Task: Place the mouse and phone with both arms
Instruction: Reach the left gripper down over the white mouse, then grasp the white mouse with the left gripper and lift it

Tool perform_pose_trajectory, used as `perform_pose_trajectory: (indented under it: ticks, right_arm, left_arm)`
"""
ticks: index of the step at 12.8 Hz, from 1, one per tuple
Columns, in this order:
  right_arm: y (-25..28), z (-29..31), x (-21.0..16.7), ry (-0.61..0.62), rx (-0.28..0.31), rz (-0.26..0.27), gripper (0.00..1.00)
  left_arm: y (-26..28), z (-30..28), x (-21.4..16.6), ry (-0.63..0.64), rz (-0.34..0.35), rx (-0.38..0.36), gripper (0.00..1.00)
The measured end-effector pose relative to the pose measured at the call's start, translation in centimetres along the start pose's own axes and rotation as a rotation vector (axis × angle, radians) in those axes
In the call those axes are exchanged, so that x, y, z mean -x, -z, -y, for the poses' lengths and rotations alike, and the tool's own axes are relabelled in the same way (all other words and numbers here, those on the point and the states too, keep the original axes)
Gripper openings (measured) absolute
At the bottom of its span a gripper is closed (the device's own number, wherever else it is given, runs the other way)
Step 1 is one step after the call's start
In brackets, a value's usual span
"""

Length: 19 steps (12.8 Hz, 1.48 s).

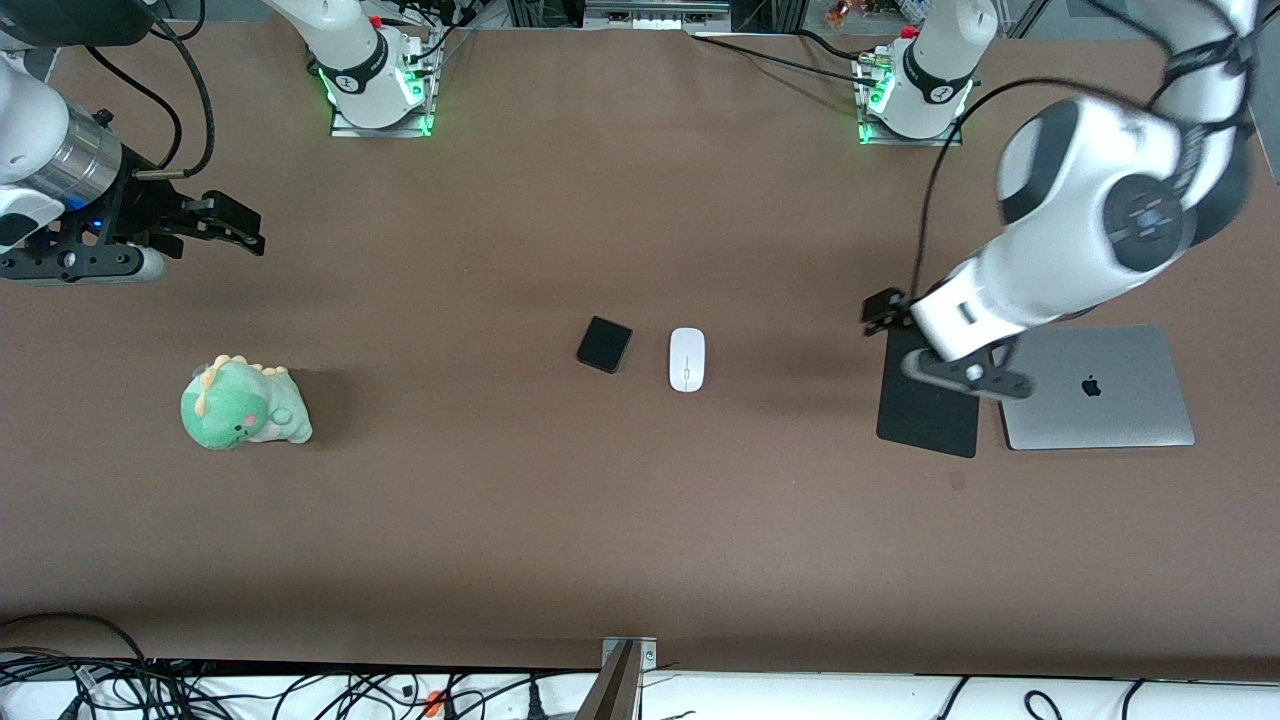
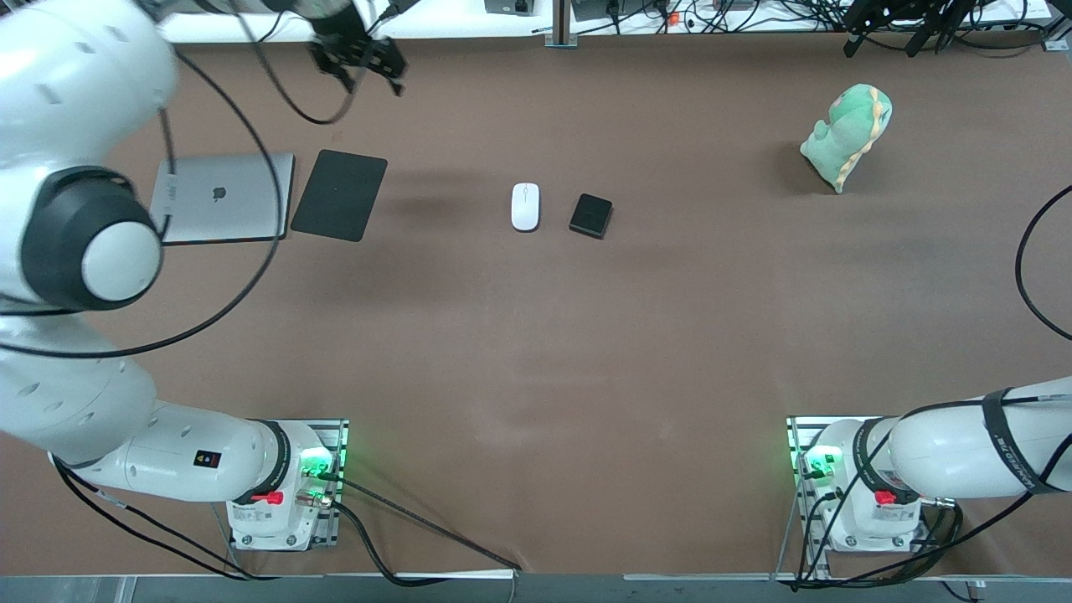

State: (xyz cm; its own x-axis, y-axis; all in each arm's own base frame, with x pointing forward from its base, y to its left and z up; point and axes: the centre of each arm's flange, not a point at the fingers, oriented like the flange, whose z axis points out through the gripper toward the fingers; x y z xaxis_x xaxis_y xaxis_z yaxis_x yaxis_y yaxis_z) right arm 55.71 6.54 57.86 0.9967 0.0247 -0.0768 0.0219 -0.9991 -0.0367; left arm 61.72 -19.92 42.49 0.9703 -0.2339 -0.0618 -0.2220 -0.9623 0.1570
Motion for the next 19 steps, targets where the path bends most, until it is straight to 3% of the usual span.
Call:
perform_pose_trajectory:
  ticks: [3, 6, 10, 13, 16, 19]
  right_arm:
    - [0.0, 0.0, 0.0, 0.000, 0.000, 0.001, 1.00]
    - [-0.2, -0.1, -0.1, -0.002, 0.000, 0.004, 1.00]
    - [-0.4, -0.3, -0.2, -0.005, 0.001, 0.007, 1.00]
    - [-0.4, -0.3, -0.2, -0.005, 0.001, 0.008, 1.00]
    - [-0.6, -0.3, -0.3, -0.006, 0.001, 0.011, 1.00]
    - [-0.8, -0.3, -0.3, -0.006, 0.002, 0.013, 1.00]
  left_arm:
    - [-5.4, -4.8, -1.9, -0.034, -0.043, 0.009, 1.00]
    - [-10.1, -10.8, -2.5, 0.037, -0.095, 0.021, 1.00]
    - [-17.4, -16.3, -1.8, 0.089, -0.123, -0.058, 1.00]
    - [-21.9, -18.8, -0.6, 0.092, -0.122, -0.084, 1.00]
    - [-25.3, -19.0, 0.6, 0.111, -0.175, -0.041, 1.00]
    - [-27.9, -19.6, 2.3, 0.117, -0.169, -0.032, 1.00]
